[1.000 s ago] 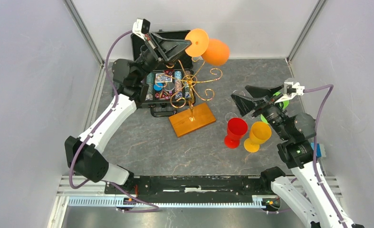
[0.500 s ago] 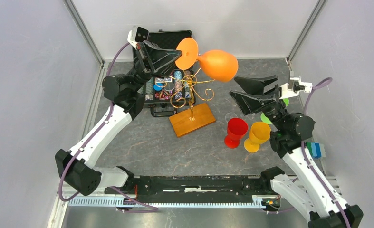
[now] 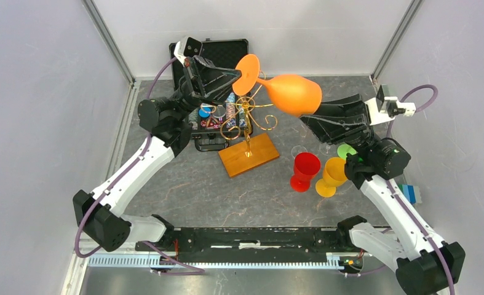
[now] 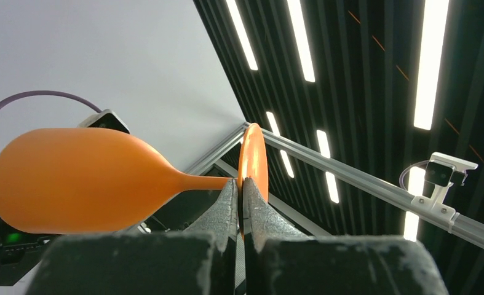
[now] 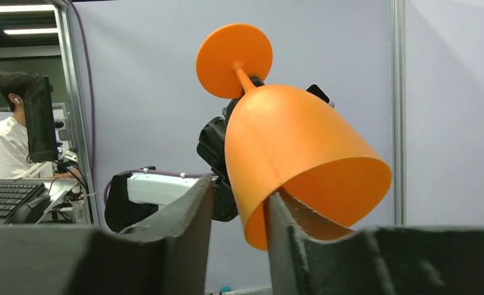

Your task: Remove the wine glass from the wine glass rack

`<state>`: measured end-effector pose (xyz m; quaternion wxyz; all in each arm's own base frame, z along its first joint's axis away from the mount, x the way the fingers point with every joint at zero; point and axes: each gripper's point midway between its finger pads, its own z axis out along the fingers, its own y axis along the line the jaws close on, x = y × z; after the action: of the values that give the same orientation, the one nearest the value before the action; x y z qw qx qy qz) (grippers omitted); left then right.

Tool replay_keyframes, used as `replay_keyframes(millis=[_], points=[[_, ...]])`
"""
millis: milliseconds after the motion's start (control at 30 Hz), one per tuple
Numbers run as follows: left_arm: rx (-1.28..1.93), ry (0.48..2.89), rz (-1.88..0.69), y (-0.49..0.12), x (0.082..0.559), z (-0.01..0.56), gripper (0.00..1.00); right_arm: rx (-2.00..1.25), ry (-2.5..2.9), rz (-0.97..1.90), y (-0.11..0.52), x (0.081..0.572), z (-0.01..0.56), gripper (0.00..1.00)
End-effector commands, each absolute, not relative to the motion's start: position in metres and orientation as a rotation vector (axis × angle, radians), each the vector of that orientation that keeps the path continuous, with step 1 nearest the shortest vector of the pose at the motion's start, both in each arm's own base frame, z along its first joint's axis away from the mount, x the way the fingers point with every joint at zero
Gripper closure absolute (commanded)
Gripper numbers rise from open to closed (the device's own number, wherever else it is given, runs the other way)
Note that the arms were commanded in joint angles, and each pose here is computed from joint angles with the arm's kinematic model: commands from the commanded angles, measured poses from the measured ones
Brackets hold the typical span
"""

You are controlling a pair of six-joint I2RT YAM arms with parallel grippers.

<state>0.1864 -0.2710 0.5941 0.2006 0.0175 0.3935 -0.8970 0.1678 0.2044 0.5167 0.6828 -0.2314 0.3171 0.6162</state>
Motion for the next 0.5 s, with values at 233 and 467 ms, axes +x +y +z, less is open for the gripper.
replay_keyframes(millis=[233,467], points=[[0.142,1.044,-2.494,-0.265,0.17,0.61,0.6,-0.577,0.527,1.394,0.194,0.133,0.542,1.0],[0.152,1.058,-2.424,-0.267,0.172,0.602,0.07,-0.513,0.582,1.256,0.187,0.147,0.55,1.0]])
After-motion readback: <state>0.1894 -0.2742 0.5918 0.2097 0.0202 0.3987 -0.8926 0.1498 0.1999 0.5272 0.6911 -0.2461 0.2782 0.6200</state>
